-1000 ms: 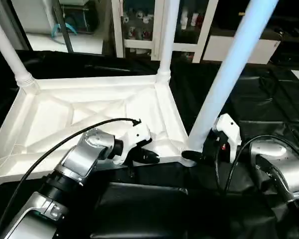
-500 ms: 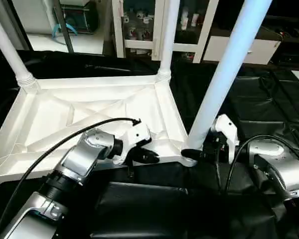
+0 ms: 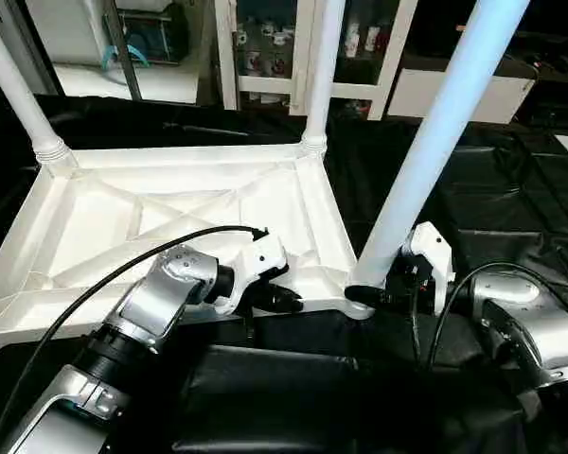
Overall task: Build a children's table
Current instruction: Rotate leg to tighten
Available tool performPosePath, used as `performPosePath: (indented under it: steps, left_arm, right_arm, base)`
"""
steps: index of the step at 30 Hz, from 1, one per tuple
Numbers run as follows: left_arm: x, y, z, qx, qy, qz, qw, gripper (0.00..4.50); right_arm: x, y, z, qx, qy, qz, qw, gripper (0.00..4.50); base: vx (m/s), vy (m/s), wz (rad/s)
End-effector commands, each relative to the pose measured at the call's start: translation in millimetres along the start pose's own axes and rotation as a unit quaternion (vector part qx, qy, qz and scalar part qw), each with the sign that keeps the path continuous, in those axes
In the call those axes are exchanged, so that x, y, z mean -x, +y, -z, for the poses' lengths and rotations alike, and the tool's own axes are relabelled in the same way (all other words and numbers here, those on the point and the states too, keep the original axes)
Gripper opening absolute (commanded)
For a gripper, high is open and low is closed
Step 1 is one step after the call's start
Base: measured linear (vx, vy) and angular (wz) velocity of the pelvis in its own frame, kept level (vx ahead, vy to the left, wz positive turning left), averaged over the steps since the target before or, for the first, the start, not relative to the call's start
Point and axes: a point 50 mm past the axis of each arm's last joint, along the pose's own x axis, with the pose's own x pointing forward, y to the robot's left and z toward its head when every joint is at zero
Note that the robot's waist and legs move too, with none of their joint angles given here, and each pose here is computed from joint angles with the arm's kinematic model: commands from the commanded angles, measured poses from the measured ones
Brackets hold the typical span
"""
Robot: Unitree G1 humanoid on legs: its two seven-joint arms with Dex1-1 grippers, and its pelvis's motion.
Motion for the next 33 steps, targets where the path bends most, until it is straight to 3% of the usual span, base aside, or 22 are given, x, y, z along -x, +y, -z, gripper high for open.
performPosePath:
  steps: [1, 3, 9, 17, 21, 22, 26, 29, 33]
  left_arm:
    - [-7, -6.2, -18.9, -0.034, -0.051, 0.031, 0.998, 0.00]
    - [-7, -5.6, -19.0, -0.034, -0.054, 0.026, 0.998, 0.00]
    - [-7, -4.8, -18.9, -0.034, -0.053, 0.025, 0.998, 0.00]
    - [-7, -4.4, -17.9, -0.033, -0.049, 0.024, 0.998, 0.00]
    - [-11, -0.3, -13.3, -0.012, -0.036, -0.001, 0.999, 0.00]
    - [-18, 9.4, -12.5, 0.018, -0.035, -0.066, 0.997, 0.00]
    - [-25, 15.5, -14.2, 0.048, -0.038, -0.110, 0.992, 0.00]
    - [-37, 22.3, -21.4, 0.081, -0.042, -0.157, 0.983, 0.00]
    - [-51, 34.5, -36.4, 0.111, -0.053, -0.249, 0.961, 0.00]
  right_arm:
    - [-1.2, -1.4, 6.0, -0.014, -0.010, 0.024, 1.000, 2.67]
    - [-3.4, -3.4, 10.1, -0.033, -0.031, 0.052, 0.998, 2.67]
    - [-4.8, -3.2, 12.4, -0.030, -0.037, 0.060, 0.997, 2.66]
    - [-6.8, -1.8, 16.3, -0.024, -0.028, 0.058, 0.998, 2.66]
    - [-14.4, -6.7, 26.6, -0.026, -0.003, 0.107, 0.994, 2.66]
    - [-25.1, -16.8, 31.9, -0.049, 0.006, 0.180, 0.982, 2.66]
    - [-36.6, -24.1, 33.4, -0.079, 0.002, 0.234, 0.969, 2.66]
    - [-57.5, -32.0, 28.4, -0.119, -0.014, 0.295, 0.948, 2.65]
    - [-86.6, -37.3, 18.3, -0.170, -0.023, 0.375, 0.911, 2.65]
  base:
    - [0.000, 0.000, 0.00]
    - [0.000, 0.000, 0.00]
    - [0.000, 0.000, 0.00]
    - [0.000, 0.000, 0.00]
    - [0.000, 0.000, 0.00]
    - [0.000, 0.000, 0.00]
    - [0.000, 0.000, 0.00]
    - [0.000, 0.000, 0.00]
    - [0.000, 0.000, 0.00]
